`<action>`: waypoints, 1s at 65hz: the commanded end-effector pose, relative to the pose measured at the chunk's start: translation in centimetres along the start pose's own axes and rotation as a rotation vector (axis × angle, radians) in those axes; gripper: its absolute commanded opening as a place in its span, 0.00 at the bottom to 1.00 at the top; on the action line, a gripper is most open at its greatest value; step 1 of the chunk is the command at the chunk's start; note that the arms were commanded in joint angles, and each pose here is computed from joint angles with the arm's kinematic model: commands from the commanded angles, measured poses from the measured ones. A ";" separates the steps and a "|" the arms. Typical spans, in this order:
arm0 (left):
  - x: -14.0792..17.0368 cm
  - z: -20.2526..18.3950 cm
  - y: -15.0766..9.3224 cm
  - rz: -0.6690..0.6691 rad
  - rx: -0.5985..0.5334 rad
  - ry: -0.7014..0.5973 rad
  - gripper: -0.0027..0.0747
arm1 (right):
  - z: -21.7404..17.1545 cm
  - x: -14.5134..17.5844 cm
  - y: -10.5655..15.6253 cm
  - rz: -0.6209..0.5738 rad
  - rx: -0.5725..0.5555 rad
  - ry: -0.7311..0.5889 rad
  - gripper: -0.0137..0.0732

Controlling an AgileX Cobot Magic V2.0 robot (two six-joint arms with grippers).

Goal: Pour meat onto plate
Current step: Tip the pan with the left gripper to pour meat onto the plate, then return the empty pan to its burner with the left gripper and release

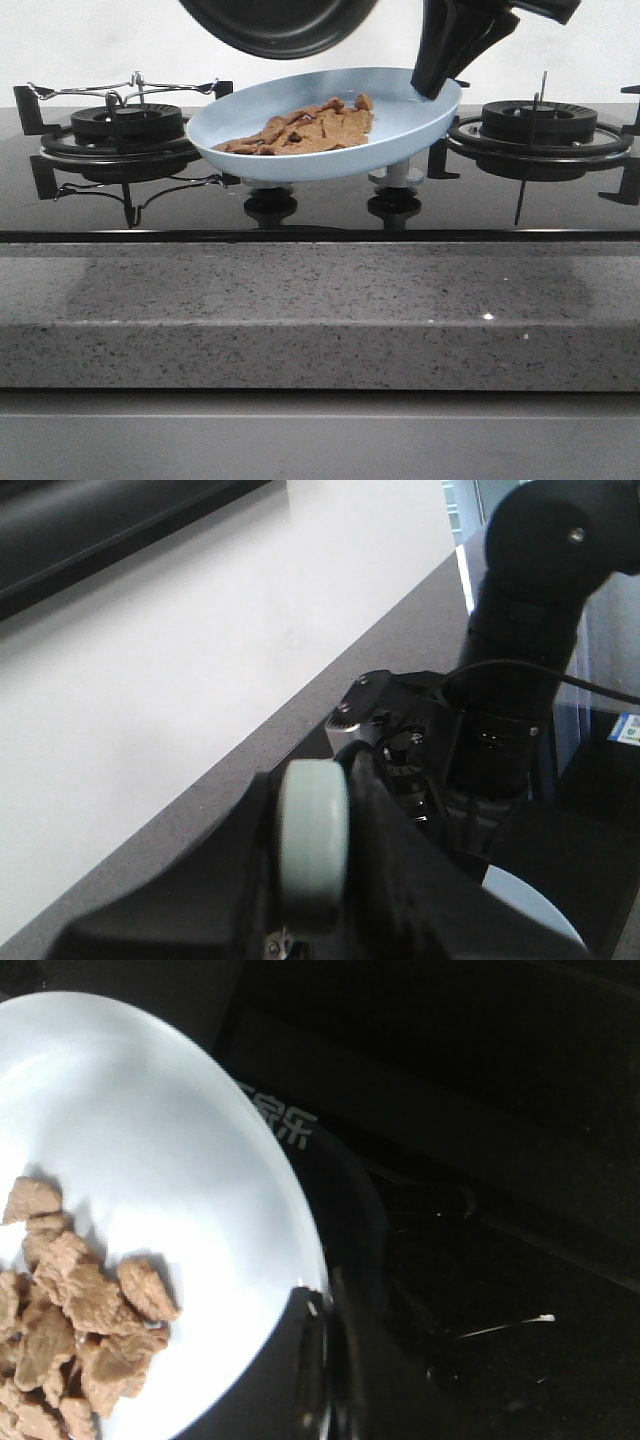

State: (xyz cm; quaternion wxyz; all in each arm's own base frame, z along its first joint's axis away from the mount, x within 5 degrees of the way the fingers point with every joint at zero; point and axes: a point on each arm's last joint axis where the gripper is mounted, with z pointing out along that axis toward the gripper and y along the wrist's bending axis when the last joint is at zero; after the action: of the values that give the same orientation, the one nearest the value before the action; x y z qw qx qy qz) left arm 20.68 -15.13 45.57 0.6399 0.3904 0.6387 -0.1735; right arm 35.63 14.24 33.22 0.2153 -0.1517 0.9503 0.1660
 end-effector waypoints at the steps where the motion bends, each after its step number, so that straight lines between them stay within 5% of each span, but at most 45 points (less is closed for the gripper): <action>1: -2.3 -2.8 1.7 -0.141 -0.113 -0.148 0.01 | -2.7 -0.6 0.9 -0.009 -0.029 -0.102 0.08; 13: -0.7 -4.3 5.7 -0.460 -0.216 -0.207 0.01 | -2.7 -0.6 0.9 -0.009 -0.029 -0.102 0.08; 30: 4.3 -5.1 13.2 -0.941 -0.112 -0.334 0.01 | -2.7 -0.6 0.9 -0.009 -0.029 -0.102 0.08; 42: 10.1 -5.8 19.0 -1.256 -0.171 -0.390 0.01 | -2.7 -0.6 0.9 -0.009 -0.029 -0.102 0.08; 65: 18.8 -2.7 22.3 -1.494 -0.184 -0.285 0.01 | -2.7 -0.6 0.9 -0.009 -0.029 -0.102 0.08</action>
State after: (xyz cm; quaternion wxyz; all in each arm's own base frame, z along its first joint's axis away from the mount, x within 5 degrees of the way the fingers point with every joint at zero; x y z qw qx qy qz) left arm 37.10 6.53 31.53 0.4425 -0.2305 0.7079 -0.5000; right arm 35.63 14.24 33.22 0.2153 -0.1517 0.9503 0.1660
